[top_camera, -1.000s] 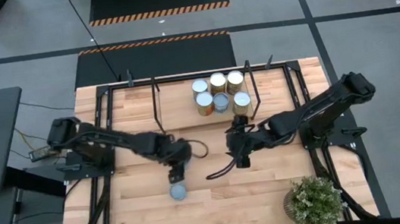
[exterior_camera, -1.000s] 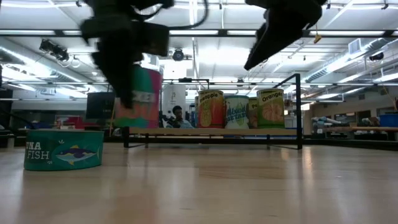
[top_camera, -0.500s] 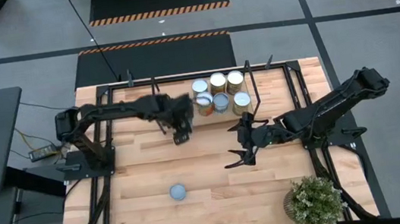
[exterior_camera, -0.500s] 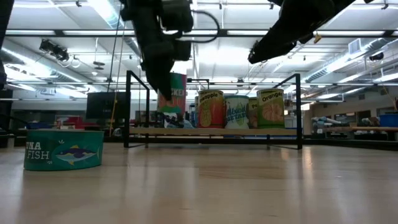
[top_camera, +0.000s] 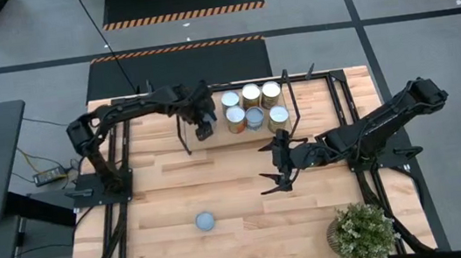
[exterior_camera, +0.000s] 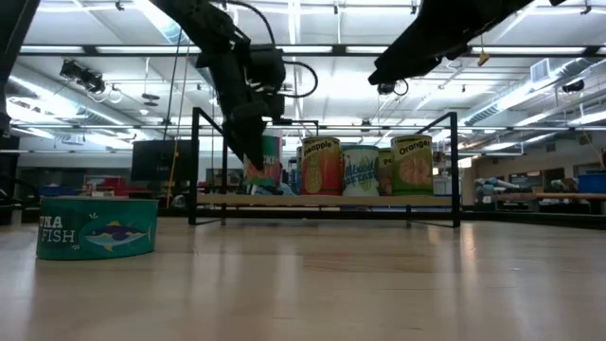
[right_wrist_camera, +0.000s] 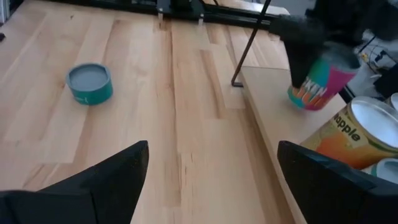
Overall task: Pick and place cans onto a shelf
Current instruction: Put the canned chicken soup on the shelf
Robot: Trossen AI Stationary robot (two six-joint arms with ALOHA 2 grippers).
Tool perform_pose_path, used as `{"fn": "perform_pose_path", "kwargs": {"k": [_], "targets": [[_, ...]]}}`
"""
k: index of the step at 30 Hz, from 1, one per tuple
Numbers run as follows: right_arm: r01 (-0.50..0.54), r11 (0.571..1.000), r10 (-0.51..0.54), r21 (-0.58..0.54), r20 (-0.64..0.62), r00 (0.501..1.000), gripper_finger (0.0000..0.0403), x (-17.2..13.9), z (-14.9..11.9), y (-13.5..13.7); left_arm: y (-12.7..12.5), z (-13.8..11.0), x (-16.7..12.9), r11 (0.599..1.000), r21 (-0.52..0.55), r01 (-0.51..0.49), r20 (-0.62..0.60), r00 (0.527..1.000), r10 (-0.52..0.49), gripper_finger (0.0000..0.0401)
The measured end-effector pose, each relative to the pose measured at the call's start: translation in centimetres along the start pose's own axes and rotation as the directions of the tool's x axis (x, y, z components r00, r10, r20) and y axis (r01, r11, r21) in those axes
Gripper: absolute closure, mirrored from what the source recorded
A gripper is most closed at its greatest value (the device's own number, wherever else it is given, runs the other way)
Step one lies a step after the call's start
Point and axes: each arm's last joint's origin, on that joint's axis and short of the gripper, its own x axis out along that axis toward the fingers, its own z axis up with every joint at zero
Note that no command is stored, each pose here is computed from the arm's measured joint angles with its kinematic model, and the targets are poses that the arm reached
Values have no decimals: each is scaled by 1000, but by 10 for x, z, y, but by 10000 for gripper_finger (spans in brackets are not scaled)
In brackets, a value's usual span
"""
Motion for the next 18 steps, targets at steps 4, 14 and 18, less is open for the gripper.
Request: {"fn": "perform_pose_path", "kwargs": {"k": [4,14,18], "targets": [[2,1000,-2,1,6,1000,39,0,1,-1,-4,6,10,995,76,68,-8,998,-67,118],[2,1000,-2,4,13,1000,39,0,2,-1,-34,13,16,968,230,100,14,994,-106,117],[1,1000,-1,3,13,1000,39,0,1,0,-44,15,16,964,256,75,23,996,-84,117]]}}
